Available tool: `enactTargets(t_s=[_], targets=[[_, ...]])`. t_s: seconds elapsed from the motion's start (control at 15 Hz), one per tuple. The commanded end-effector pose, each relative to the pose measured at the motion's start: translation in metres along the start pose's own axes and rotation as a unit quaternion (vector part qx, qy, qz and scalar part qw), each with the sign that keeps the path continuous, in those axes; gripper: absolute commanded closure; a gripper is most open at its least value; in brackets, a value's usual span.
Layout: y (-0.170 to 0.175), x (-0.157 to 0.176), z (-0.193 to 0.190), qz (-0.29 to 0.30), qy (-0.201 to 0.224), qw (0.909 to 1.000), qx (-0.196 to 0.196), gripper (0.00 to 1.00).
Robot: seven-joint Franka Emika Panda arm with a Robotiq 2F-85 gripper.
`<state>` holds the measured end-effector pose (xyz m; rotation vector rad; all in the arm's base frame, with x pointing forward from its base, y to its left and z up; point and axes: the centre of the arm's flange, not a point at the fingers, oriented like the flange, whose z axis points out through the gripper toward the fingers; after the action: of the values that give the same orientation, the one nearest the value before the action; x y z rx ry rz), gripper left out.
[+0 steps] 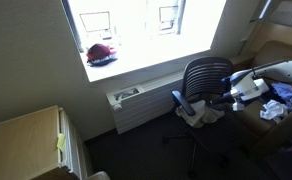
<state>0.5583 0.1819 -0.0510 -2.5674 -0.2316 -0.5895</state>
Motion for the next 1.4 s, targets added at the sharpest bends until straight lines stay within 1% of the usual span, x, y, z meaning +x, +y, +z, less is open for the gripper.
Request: enactTargets(t_s=[0.0,0.13,0.2,0.33,0.4,0.53,0.6,0.67,0.73,0.93,1.13,1.2,1.27,1.33], targets=[[-0.017,-0.021,0.036,0.003,0.03,0.9992,0.026,0.0],[-0.033,-0.016,0.043,0.013,0.019,0.9992,0.034,0.0],[-0.04,-0.018,0.048,0.015,0.013,0.9996,0.022,0.0],[-0.049,-0.027,0.057,0.015,-0.012,0.9998,0.008,0.0],[-0.048,-0.034,0.062,0.012,-0.023,0.9996,-0.005,0.0],[-0.044,-0.054,0.072,0.011,-0.043,0.9979,-0.047,0.0],[-0.048,-0.04,0.053,0.013,-0.033,0.9993,-0.014,0.0],[-0.043,-0.05,0.06,0.012,-0.041,0.9987,-0.029,0.0],[-0.042,-0.055,0.064,0.011,-0.044,0.9982,-0.038,0.21],[-0.044,-0.054,0.068,0.018,-0.035,0.999,-0.021,0.41],[-0.043,-0.051,0.067,0.022,-0.029,0.9992,-0.016,0.61],[-0.042,-0.05,0.066,0.023,-0.027,0.9992,-0.015,0.7],[-0.041,-0.048,0.066,0.024,-0.025,0.9993,-0.015,0.75],[-0.04,-0.045,0.064,0.025,-0.021,0.9993,-0.017,0.84]])
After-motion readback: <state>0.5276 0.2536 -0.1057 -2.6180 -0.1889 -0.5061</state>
